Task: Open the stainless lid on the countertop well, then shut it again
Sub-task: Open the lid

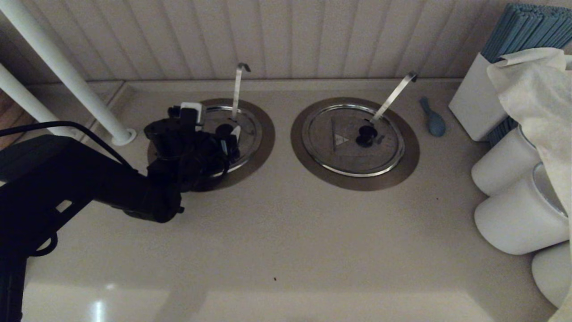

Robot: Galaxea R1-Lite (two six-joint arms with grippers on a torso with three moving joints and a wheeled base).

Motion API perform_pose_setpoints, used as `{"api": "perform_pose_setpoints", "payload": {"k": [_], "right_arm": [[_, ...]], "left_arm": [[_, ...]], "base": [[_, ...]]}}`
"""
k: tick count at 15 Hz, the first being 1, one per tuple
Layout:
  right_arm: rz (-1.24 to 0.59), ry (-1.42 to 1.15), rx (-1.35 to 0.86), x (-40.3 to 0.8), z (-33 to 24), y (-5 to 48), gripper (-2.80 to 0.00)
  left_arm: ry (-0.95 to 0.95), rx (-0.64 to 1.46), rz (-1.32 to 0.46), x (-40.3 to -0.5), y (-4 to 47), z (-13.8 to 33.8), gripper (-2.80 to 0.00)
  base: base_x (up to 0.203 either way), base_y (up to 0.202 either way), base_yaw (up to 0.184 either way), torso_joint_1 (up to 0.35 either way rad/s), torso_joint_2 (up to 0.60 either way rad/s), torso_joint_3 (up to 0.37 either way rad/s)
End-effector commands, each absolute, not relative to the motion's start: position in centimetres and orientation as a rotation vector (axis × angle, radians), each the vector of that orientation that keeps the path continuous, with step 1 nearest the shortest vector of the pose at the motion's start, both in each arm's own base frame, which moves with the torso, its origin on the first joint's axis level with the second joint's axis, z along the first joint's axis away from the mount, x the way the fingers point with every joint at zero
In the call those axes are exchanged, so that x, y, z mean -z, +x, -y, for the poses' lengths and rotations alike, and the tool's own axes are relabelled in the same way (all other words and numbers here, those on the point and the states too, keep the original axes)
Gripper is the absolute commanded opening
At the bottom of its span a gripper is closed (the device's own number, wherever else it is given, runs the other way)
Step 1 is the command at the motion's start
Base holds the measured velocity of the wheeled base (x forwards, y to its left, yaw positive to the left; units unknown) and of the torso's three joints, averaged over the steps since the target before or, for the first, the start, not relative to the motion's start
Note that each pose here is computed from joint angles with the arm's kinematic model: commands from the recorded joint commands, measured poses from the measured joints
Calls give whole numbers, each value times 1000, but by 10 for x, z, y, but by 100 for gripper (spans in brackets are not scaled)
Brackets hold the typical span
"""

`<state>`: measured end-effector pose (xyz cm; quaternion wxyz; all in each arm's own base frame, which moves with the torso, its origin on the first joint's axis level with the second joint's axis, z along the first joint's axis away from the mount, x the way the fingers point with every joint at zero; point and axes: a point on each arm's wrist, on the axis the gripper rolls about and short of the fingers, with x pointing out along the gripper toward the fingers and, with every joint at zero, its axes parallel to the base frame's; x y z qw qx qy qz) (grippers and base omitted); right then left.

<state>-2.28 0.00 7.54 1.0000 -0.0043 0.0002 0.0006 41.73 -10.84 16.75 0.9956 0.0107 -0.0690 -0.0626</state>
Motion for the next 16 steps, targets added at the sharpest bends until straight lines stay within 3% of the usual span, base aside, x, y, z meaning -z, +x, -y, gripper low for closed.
{"api": "perform_pose_setpoints", "payload": {"k": [1, 16], "right_arm": [[0, -9, -3, -75, 0, -23, 0], [0, -9, -3, -75, 0, -23, 0]], "left_arm": [[20, 114, 147, -170, 418, 103, 0], [11, 101, 185, -190, 413, 95, 0]], "base": [[0, 0, 0, 0, 0, 0], [0, 0, 0, 0, 0, 0]]}}
